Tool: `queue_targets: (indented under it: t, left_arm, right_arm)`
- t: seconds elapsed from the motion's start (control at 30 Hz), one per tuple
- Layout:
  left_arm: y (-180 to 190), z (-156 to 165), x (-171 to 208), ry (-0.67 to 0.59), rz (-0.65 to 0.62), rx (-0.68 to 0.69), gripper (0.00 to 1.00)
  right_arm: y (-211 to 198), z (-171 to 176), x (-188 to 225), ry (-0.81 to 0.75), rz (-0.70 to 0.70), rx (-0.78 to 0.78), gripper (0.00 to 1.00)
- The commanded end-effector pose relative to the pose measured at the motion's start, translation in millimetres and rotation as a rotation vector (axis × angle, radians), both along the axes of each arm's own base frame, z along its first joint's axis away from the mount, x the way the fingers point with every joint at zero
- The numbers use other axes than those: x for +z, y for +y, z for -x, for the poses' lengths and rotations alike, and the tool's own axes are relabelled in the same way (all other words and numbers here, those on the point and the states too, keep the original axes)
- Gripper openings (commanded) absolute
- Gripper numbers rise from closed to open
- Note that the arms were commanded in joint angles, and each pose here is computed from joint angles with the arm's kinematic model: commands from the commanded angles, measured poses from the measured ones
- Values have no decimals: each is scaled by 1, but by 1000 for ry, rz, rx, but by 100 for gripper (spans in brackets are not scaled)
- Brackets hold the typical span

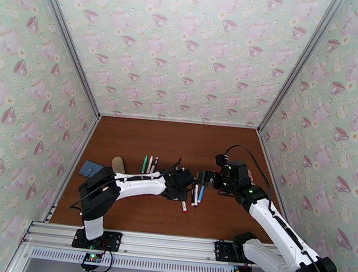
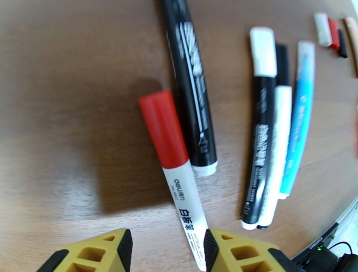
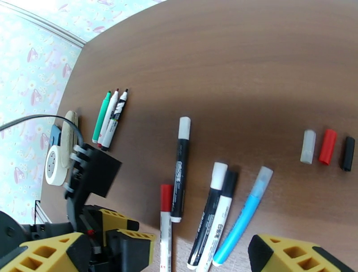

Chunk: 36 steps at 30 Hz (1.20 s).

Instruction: Open the pen caps

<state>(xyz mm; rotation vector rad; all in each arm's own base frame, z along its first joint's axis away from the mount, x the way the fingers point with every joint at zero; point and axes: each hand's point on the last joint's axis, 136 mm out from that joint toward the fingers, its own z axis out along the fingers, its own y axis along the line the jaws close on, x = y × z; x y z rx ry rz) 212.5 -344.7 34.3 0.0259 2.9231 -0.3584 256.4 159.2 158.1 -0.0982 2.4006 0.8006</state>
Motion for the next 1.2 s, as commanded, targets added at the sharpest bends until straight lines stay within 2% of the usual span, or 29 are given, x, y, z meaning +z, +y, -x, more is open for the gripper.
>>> queue_targets:
  t: [0.0,0.23,0.47,0.83,1.17]
  left_arm:
    - [-17,0,0,15,47,6,49]
    - [-20,0,-5,27,44,-5,50]
    - [-7,-3,-14,50,13,5,50]
    - [25,-10,-12,63,-19,-6,38]
    - [54,-11,-18,72,-138,-1,30]
  right_arm:
    - [-5,7,-10,21,30,-9,100]
    - [-6,9,-13,30,34,-10,100]
    - [-6,8,-16,42,40,-14,100]
    - [-5,5,-16,44,37,-13,100]
    - [-3,3,-15,48,33,-13,100]
